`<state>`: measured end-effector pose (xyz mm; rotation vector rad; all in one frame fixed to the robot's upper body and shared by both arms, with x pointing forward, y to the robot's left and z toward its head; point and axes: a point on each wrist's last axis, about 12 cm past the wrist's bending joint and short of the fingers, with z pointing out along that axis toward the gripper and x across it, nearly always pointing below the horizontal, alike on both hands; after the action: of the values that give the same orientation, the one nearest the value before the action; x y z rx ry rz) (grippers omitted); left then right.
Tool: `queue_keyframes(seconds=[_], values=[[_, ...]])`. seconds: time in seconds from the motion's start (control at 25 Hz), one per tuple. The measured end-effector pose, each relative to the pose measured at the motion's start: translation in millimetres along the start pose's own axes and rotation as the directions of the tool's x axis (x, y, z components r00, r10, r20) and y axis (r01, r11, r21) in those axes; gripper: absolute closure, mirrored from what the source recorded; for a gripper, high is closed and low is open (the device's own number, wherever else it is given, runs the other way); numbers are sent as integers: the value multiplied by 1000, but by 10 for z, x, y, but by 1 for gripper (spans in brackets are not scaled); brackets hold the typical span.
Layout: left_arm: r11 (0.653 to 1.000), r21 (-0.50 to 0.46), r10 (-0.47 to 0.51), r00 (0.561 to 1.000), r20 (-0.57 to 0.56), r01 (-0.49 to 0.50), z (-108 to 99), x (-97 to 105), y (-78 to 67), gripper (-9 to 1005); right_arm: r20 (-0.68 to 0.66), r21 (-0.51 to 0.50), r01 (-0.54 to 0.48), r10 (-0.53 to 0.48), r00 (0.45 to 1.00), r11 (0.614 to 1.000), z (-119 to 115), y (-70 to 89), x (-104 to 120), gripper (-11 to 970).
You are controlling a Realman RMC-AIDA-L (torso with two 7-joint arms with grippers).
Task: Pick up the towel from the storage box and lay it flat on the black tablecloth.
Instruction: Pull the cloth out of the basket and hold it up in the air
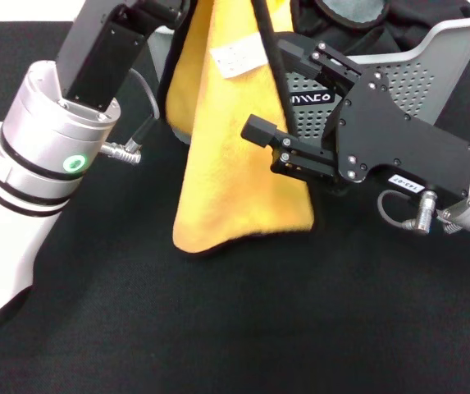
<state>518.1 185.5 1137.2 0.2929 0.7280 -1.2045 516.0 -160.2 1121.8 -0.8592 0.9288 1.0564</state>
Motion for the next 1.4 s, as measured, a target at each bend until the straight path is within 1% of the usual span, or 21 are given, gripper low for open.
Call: queue_keyframes(seconds=[0.36, 0.52, 0.76, 1.12, 1.4], values=[[1000, 2, 8, 1000, 22, -8, 19, -9, -21, 967, -92, 50, -32, 36, 995, 998, -27, 0, 147, 196], [1000, -8, 18, 999, 45, -17, 13, -41, -9, 967, -122, 56, -55, 61, 991, 997, -84, 45, 213, 196], [1000, -13, 29, 997, 65, -28, 24, -76, 9, 967, -165, 95, -83, 98, 981, 992, -247, 102, 305, 197], [998, -23, 59, 995, 77, -57, 30, -97, 25, 967, -201, 117, -111, 133, 970, 987, -385, 208, 384, 198], [997, -39, 65, 995, 81, -62, -10, -114, 26, 967, -205, 130, -111, 136, 969, 985, -430, 219, 394, 199]])
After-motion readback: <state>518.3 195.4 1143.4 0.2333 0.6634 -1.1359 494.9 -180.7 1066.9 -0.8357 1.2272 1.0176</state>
